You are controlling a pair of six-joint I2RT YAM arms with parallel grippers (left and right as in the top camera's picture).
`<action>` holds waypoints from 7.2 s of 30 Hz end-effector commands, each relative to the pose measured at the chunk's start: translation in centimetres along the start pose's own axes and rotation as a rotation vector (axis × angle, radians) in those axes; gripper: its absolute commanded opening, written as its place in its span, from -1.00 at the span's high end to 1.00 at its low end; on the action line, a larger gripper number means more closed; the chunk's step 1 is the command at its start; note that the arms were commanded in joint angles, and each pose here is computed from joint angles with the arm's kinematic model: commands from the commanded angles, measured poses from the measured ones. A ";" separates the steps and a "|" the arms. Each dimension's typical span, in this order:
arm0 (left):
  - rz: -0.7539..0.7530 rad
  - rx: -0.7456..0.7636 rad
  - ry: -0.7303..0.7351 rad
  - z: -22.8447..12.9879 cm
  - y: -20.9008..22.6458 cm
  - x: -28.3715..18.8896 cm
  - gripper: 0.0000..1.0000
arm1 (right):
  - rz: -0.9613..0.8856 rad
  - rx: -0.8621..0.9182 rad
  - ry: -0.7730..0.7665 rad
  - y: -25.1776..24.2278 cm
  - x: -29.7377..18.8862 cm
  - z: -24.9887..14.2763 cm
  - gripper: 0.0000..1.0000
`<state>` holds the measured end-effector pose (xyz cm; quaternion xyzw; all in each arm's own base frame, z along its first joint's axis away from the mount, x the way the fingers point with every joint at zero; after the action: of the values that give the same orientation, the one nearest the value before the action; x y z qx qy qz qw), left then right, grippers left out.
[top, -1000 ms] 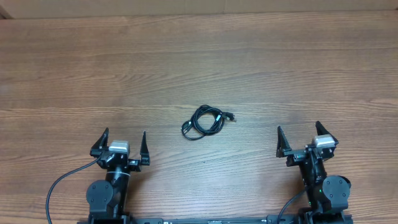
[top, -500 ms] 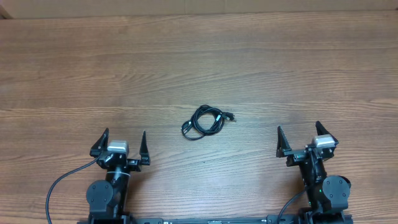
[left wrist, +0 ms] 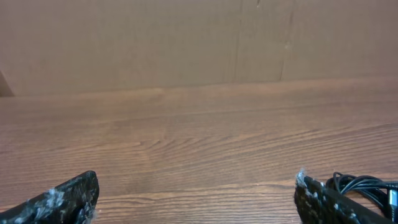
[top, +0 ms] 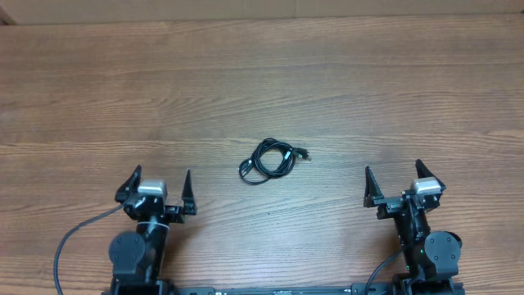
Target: Untangle cables
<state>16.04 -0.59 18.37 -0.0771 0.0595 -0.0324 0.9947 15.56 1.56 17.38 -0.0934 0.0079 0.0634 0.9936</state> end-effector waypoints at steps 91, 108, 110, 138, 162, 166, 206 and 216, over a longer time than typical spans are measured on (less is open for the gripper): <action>-0.313 0.232 1.027 -5.2 -14.0 19.3 -0.67 | -0.015 -0.005 -0.002 -0.1 0.0 -0.2 -1.00; -0.298 0.260 1.182 -9.5 -14.0 18.8 0.15 | -0.015 -0.004 -0.002 -0.1 0.0 -0.2 -1.00; -0.299 0.258 1.189 -9.5 -14.0 18.7 0.24 | -0.015 -0.005 -0.002 -0.1 0.0 -0.2 -1.00; -0.578 0.096 1.153 -4.9 -17.4 18.6 0.92 | 0.061 0.317 -0.008 0.5 0.0 -0.1 -1.00; -0.883 0.001 1.116 -3.9 -20.1 17.7 0.92 | 0.378 0.470 0.507 1.7 0.8 6.8 -1.00; -0.933 0.023 1.116 -4.1 -21.1 17.0 0.92 | 0.430 0.420 0.517 1.5 1.8 9.0 -1.00; -1.142 -0.011 1.062 -1.7 -25.3 15.8 0.92 | 0.491 0.545 0.924 3.1 7.4 1.8 0.63; -1.139 -0.010 1.061 -1.7 -25.3 15.8 0.92 | 0.491 0.548 0.932 3.1 7.3 1.7 0.65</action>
<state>30.21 -26.51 16.72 -0.0693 0.5024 -0.5523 0.6616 22.09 5.80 17.65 0.1556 0.4890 0.2363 0.8251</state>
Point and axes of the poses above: each gripper's point midway between its finger pads, its own x axis out along the fingers, its own y axis along the line the jaws close on, z = x × y, the point moved 9 cm from there along -x, back along the fingers, and after that the axes turned 10 degrees about -x, right-handed, at the moved point
